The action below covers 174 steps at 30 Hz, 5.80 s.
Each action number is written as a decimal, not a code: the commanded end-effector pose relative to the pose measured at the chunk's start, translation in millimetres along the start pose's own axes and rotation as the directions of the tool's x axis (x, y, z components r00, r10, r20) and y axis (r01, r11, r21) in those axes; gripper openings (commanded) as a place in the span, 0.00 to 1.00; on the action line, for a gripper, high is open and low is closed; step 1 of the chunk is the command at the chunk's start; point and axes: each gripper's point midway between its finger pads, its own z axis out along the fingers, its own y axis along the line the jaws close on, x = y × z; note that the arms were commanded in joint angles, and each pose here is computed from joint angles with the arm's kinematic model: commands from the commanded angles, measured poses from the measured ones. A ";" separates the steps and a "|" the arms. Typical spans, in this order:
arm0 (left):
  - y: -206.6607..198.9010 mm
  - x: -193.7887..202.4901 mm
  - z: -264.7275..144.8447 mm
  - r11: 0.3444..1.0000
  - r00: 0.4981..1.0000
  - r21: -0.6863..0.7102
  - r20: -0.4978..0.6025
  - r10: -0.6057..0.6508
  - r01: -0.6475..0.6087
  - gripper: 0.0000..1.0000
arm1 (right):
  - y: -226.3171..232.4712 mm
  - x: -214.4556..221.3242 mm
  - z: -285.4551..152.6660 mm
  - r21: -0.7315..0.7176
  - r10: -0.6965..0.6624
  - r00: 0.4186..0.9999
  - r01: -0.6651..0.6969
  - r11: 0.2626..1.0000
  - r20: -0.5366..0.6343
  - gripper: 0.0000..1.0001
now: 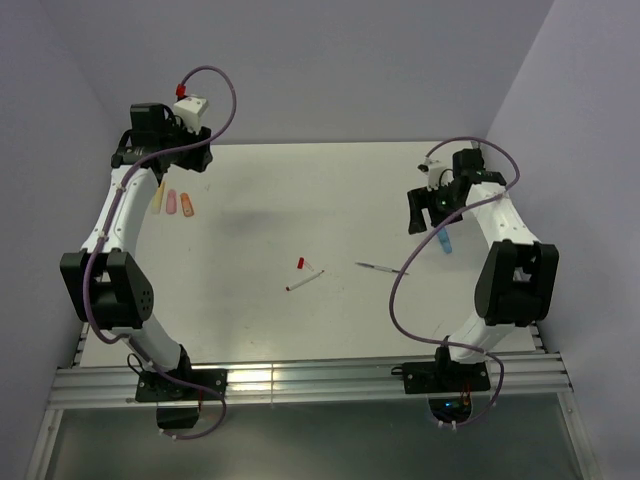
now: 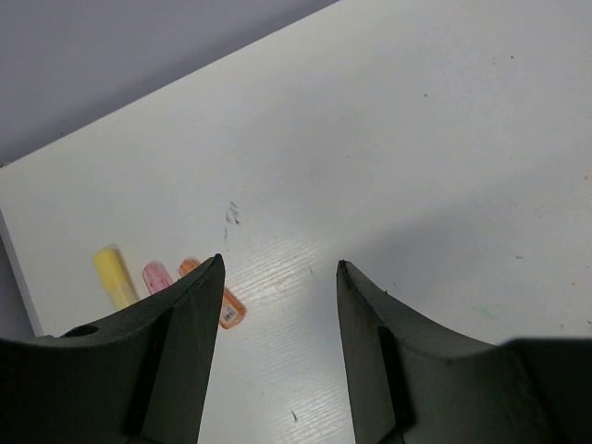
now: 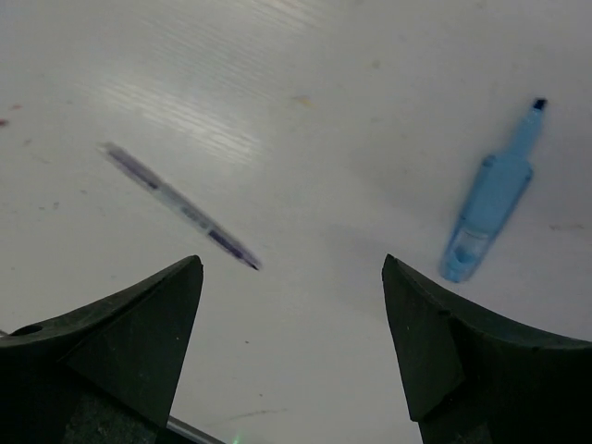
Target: Insert the pens into the pen caps
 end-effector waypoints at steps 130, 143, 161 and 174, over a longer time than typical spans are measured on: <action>-421.3 129.4 -39.7 -0.331 -0.382 -0.196 0.564 0.732 -0.923 0.47 | 233.2 14.6 61.6 -0.443 -0.121 0.953 -0.014 0.897 -0.276 0.00; -424.1 142.5 -30.9 -0.348 -0.355 -0.127 0.575 0.737 -0.929 0.34 | 234.1 14.8 64.2 -0.449 -0.120 0.951 -0.021 0.893 -0.284 0.00; -421.4 88.0 -75.6 -0.079 -0.133 -0.114 0.616 0.777 -0.990 0.00 | 190.5 -94.2 -11.5 -0.401 -0.125 0.991 0.133 0.906 0.045 0.81; -398.1 -91.5 -188.6 0.668 0.739 0.471 0.649 0.181 -0.576 0.00 | 125.8 -172.2 -117.0 -0.177 -0.184 0.866 0.295 0.939 0.465 0.87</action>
